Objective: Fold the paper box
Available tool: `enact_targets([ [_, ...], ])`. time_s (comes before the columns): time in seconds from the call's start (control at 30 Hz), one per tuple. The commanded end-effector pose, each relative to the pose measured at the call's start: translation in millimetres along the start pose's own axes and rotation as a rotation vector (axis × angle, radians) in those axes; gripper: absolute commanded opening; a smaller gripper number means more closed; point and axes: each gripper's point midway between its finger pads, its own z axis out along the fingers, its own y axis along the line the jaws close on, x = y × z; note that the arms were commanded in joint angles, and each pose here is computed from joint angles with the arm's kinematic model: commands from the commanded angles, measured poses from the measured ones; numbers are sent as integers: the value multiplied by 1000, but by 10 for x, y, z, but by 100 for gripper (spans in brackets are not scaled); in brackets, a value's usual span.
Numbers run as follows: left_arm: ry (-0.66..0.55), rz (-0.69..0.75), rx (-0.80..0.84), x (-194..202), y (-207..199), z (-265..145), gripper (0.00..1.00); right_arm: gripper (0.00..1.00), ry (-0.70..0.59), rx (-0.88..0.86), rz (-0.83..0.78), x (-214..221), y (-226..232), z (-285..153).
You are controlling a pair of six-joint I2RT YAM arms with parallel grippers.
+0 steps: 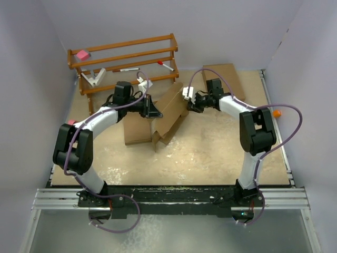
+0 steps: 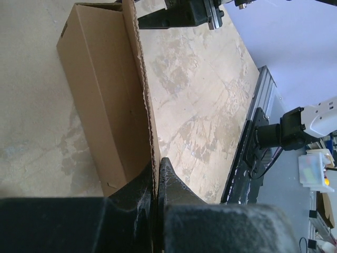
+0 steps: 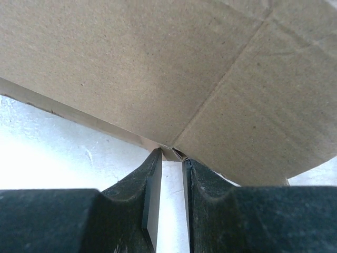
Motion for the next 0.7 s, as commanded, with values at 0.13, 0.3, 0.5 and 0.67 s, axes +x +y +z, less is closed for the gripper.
enact_targets([
  [0.13, -26, -12, 20, -51, 65, -76, 4, 28, -29, -35, 15, -302, -99, 105],
  [0.3, -44, -23, 1, -81, 143, -155, 4, 29, -3, -60, 50, -320, -95, 257],
  [0.5, -66, -45, -35, -123, 263, -245, 4, 31, -32, -77, 66, -426, -98, 291],
  [0.67, -76, -60, -64, -135, 345, -300, 4, 31, -17, -74, 110, -456, -131, 406],
])
